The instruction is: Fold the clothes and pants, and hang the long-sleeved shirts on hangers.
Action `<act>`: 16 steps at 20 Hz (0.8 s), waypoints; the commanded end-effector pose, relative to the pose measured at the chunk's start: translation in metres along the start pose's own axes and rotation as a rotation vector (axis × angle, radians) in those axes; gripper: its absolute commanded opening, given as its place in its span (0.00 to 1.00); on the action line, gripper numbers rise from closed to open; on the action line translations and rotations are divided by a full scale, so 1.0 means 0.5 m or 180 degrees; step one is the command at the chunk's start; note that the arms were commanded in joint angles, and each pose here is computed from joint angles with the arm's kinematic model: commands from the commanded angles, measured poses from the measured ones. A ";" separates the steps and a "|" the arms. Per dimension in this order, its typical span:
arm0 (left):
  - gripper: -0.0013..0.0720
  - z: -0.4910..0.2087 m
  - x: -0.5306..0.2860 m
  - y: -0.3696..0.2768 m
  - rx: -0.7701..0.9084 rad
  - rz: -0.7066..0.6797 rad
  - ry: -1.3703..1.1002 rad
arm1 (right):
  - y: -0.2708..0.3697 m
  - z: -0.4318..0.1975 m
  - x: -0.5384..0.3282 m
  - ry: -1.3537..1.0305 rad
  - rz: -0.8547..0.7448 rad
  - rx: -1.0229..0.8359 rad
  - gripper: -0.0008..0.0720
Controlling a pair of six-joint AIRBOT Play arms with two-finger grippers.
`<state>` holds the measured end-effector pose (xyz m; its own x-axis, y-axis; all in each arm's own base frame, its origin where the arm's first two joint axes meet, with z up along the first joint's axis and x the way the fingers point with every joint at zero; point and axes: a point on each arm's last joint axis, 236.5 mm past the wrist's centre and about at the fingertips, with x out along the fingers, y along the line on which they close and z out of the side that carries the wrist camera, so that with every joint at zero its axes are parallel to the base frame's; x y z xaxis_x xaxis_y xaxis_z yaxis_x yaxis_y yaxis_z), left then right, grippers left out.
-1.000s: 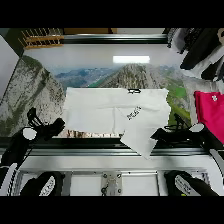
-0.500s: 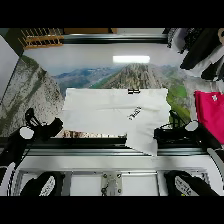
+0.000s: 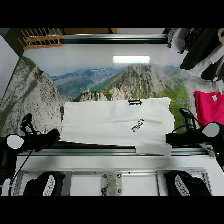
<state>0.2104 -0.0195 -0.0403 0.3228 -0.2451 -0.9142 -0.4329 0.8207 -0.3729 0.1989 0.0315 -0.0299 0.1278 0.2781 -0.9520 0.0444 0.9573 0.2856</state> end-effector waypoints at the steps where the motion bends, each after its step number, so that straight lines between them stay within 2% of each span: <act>1: 0.03 0.028 -0.032 -0.019 0.0084 -0.0022 -0.0055 | -0.003 0.050 -0.052 -0.0149 -0.0101 -0.0033 0.03; 5: 0.03 0.125 -0.018 -0.041 0.0083 -0.0028 -0.0135 | -0.007 0.171 -0.080 -0.0397 -0.0117 -0.0048 0.03; 10: 0.03 0.221 0.041 -0.080 0.0326 0.0008 0.0075 | -0.008 0.303 -0.060 -0.0571 -0.0087 -0.0063 0.03; 16: 0.03 0.337 0.124 -0.162 0.0517 -0.0039 0.0018 | -0.025 0.411 -0.014 -0.0823 -0.0097 -0.0008 0.03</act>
<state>0.3725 -0.0087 -0.0315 0.3127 -0.2571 -0.9144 -0.3092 0.8827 -0.3539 0.3712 0.0049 0.0026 0.3191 0.2294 -0.9195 0.0368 0.9665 0.2539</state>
